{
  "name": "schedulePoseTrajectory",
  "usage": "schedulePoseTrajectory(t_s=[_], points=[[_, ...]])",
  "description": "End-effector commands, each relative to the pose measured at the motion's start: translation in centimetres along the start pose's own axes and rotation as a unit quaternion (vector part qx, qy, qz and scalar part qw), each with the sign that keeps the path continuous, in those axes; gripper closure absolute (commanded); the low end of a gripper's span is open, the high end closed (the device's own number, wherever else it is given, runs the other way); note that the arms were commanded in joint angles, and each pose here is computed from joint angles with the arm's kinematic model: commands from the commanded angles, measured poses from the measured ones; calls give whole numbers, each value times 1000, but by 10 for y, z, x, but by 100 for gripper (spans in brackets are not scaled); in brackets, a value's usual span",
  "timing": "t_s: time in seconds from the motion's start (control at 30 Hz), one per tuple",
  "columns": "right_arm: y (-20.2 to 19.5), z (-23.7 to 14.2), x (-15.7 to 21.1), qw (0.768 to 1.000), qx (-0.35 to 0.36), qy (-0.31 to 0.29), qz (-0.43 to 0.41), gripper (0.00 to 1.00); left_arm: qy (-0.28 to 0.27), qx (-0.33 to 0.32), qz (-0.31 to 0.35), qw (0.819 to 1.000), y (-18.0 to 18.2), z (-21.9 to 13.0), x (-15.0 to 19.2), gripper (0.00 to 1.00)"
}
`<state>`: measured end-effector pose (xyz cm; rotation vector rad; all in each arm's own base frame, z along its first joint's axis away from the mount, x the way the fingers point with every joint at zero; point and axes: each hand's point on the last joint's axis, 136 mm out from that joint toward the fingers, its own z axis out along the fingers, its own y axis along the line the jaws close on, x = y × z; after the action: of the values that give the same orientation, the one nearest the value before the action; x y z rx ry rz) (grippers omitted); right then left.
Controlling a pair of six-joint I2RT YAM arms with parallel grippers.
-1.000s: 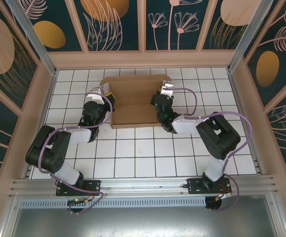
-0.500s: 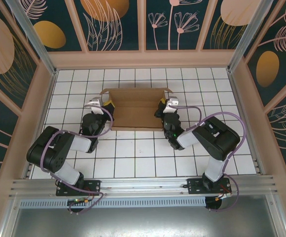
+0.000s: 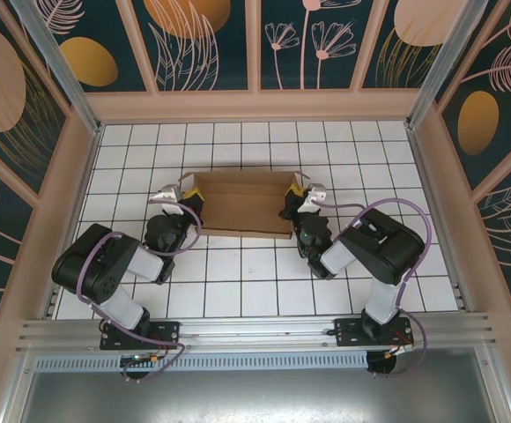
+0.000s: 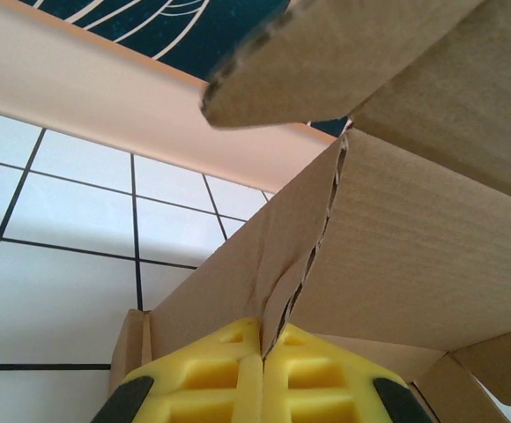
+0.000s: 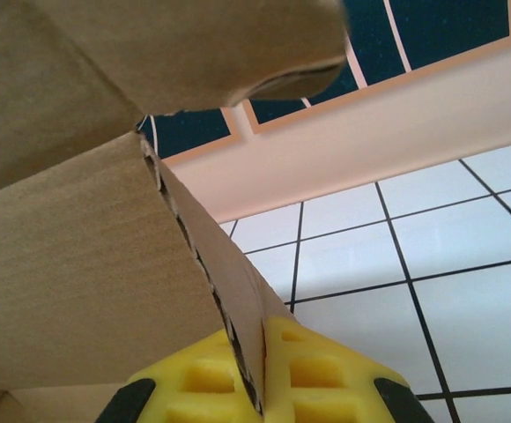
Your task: Fold the paper box
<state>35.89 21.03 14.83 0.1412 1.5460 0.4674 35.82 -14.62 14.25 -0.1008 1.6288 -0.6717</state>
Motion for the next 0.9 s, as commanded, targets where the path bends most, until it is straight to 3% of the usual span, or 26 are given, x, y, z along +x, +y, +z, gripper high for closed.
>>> schedulePoseTrajectory(t_s=[0.0, 0.43, 0.63, 0.87], points=[[-14, -13, 30, 999, 12, 43, 22, 100, 60, -36, -19, 997, 19, -10, 38, 99], [-5, -28, 47, 997, -23, 71, 35, 95, 70, -61, 0, 996, 30, -17, 44, 100], [12, -34, 44, 993, -73, 85, 34, 73, 75, -92, 14, 993, 41, -20, 44, 100], [24, -40, 9, 993, -100, 65, 16, 58, 75, -108, 32, 991, 45, -19, 41, 100]])
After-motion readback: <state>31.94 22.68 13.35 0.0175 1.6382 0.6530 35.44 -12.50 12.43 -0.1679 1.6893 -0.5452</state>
